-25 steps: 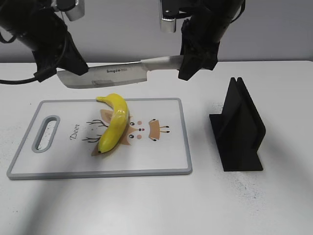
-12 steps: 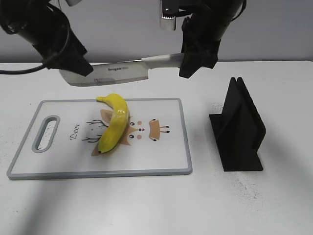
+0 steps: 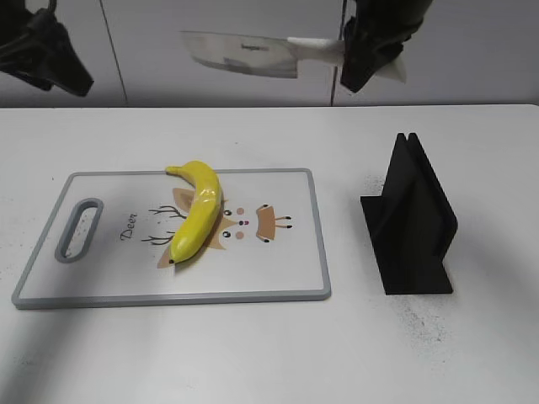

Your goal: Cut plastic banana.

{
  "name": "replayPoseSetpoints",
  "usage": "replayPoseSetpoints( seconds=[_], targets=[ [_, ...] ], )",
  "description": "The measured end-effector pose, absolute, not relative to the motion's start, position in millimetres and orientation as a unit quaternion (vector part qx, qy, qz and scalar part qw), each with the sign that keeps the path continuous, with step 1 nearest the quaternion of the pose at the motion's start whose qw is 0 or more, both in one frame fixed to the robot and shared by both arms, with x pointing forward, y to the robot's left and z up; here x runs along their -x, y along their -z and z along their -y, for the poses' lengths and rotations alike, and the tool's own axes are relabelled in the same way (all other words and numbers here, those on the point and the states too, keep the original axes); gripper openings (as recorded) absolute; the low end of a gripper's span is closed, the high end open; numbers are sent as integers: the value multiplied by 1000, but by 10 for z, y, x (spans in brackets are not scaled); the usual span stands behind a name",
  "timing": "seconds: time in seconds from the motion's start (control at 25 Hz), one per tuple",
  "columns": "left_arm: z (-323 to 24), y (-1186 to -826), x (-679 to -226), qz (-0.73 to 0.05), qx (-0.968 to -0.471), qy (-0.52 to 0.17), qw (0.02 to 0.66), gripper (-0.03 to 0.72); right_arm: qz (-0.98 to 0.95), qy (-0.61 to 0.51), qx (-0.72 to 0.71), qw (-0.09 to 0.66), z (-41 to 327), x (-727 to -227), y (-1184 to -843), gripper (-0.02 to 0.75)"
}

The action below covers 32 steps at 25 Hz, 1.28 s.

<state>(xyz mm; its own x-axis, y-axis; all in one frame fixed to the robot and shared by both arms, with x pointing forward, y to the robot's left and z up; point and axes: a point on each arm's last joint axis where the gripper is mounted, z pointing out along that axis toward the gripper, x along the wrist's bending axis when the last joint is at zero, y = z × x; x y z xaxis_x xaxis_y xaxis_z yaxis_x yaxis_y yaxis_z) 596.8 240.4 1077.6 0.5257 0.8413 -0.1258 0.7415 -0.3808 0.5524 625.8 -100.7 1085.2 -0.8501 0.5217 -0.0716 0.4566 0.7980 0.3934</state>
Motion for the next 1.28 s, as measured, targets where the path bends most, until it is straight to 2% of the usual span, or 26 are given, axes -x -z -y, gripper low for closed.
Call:
replayPoseSetpoints(
  seconds=[0.24, 0.36, 0.48, 0.68, 1.0, 1.28],
  targets=[
    [-2656, -10747, -5742, -565, -809, -34, 158, 594, -893, -187, -393, 113, 1136, -6172, -11105, 161],
    [-2730, -10733, -5696, -594, -794, -40, 123, 591, -859, -206, -457, 108, 1202, -6032, -11273, 161],
    [-2747, -10735, -5560, -609, -783, -36, 117, 589, -836, -215, -494, 101, 1302, -5820, -11396, 161],
    [-2763, -10732, -5195, -618, -778, -27, 111, 588, -809, -199, -546, 85, 1505, -5424, -11389, 161],
    [-2803, -10755, -4443, -616, -777, -41, 120, 588, -744, -222, -622, 99, 1808, -4878, -11143, 161],
    [-2834, -10738, -3792, -610, -774, -79, 152, 588, -726, -205, -651, 87, 1932, -4631, -10870, 161]
  ],
)
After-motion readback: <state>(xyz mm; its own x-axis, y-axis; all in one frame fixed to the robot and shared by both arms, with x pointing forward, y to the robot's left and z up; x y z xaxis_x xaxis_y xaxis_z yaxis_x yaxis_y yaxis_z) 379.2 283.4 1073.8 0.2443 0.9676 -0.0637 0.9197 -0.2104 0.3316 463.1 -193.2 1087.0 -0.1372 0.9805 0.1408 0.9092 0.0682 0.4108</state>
